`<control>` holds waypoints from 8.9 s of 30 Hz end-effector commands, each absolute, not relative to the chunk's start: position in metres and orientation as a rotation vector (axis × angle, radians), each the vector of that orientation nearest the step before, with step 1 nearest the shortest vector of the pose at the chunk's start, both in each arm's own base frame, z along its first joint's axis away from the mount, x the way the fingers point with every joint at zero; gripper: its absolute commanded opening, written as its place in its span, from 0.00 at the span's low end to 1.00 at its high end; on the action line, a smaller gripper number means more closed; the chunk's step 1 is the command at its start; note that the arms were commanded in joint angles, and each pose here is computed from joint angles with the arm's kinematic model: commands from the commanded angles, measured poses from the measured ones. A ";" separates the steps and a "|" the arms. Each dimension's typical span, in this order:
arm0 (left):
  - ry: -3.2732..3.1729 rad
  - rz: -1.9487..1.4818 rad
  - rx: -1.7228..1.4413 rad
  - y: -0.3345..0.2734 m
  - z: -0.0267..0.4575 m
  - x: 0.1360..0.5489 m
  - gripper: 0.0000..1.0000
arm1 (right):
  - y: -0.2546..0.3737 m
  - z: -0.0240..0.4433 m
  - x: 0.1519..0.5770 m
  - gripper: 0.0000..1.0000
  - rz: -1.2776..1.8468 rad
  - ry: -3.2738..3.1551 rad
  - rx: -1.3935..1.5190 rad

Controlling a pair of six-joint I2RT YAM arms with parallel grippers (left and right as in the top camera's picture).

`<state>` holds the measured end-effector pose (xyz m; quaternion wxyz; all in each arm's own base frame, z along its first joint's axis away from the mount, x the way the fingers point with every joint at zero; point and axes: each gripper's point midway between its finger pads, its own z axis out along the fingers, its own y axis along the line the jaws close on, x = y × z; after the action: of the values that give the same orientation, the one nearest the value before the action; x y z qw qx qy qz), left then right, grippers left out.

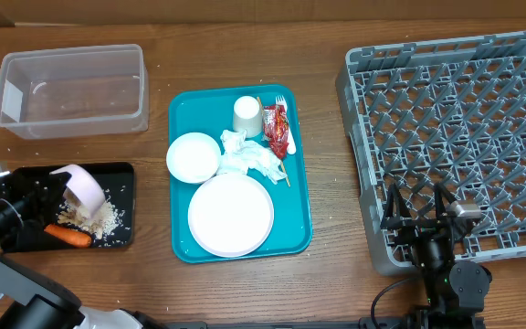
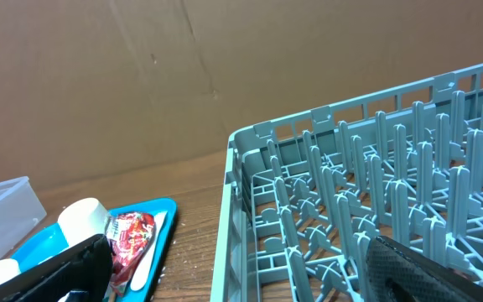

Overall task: Sort waste into correct bins and load items into the dishwasher rack
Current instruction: 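Tilt the pink bowl to pour its rice and shells onto the black tray, then carry the emptied pink bowl right and set it on the teal tray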

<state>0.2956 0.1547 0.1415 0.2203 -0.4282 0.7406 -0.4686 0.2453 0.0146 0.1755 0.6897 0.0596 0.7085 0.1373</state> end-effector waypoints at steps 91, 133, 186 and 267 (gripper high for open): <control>2.351 -1.176 -0.866 0.096 0.142 0.304 0.19 | 0.013 0.173 0.246 1.00 0.296 1.582 0.138; 2.714 0.381 -1.061 0.118 0.054 0.314 0.47 | 0.013 0.173 0.246 1.00 0.296 1.582 0.138; 2.833 0.223 -0.916 0.096 0.036 0.319 0.04 | 0.013 0.173 0.246 1.00 0.296 1.582 0.138; 2.502 0.059 0.019 -0.133 0.130 0.477 0.11 | 0.013 0.173 0.246 1.00 0.296 1.582 0.138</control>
<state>0.4732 -0.1335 0.1288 0.3139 0.0185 0.9488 0.0298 0.2453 0.0146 0.1756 0.6898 0.0595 0.7084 0.1373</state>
